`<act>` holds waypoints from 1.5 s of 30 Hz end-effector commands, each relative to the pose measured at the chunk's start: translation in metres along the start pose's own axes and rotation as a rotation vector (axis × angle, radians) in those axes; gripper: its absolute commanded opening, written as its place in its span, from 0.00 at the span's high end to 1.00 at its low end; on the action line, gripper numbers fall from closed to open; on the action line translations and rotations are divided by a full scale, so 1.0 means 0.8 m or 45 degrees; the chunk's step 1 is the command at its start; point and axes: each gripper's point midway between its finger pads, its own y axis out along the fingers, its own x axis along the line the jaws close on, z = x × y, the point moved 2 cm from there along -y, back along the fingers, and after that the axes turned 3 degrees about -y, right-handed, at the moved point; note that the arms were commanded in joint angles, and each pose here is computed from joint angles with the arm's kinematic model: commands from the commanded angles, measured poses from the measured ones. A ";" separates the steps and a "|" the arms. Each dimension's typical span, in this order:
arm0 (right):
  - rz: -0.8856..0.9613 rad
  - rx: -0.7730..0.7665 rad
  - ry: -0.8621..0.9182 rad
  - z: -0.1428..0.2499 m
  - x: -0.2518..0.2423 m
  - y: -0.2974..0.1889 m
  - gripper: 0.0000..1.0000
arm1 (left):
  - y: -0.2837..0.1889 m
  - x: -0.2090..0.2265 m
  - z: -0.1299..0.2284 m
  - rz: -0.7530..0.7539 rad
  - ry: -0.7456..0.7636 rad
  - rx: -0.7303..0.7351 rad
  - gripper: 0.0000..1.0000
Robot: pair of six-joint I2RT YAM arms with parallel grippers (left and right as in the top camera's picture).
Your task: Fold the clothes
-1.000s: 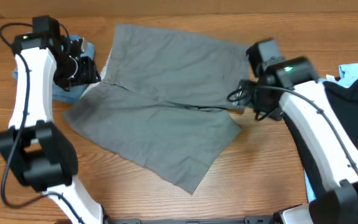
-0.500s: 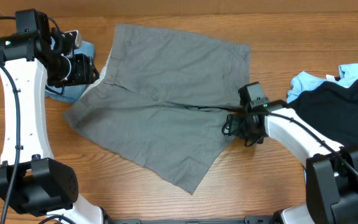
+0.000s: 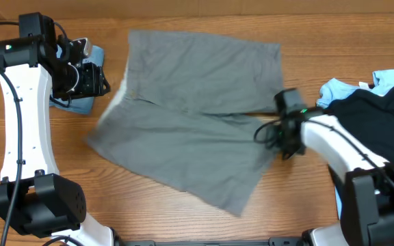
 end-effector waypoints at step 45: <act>-0.443 0.561 0.465 0.208 -0.010 -0.015 0.42 | 0.008 0.110 0.147 -0.299 -0.586 0.195 0.15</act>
